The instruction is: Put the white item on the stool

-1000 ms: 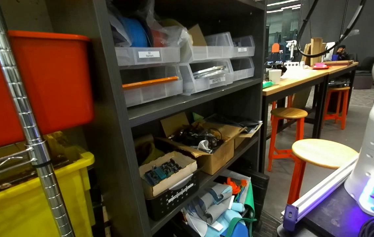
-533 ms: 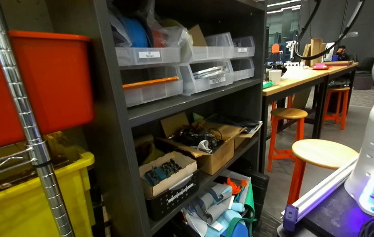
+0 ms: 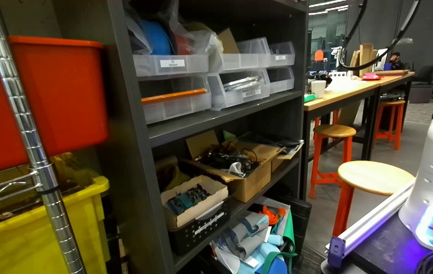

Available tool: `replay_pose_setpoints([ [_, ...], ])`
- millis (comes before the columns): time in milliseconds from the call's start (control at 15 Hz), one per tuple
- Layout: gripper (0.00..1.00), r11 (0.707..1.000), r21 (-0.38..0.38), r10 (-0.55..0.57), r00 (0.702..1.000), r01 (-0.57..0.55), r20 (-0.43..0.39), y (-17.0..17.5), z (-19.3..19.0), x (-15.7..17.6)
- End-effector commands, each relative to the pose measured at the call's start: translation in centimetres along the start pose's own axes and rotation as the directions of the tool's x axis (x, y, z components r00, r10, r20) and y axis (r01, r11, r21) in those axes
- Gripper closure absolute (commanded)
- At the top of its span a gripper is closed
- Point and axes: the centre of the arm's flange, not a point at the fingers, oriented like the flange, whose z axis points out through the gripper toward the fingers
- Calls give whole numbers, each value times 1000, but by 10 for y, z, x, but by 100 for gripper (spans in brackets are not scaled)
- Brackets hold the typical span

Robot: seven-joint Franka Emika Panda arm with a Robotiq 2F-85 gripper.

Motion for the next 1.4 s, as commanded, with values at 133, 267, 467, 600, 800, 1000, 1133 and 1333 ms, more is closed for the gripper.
replay_pose_setpoints([
  [133,0,996,0,89,993,-89,84,-15,10,2],
  [267,0,978,42,206,979,-206,8,-17,7,5],
  [467,0,939,96,337,939,-330,-69,-19,-1,9],
  [600,0,898,130,432,896,-419,-99,-18,0,11],
  [800,0,817,176,572,812,-549,-117,-13,9,17],
  [1000,0,721,208,691,710,-661,-140,-3,20,27],
  [1133,0,655,229,755,633,-720,-170,5,27,33],
  [1333,0,567,267,822,516,-779,-240,16,29,45],
])
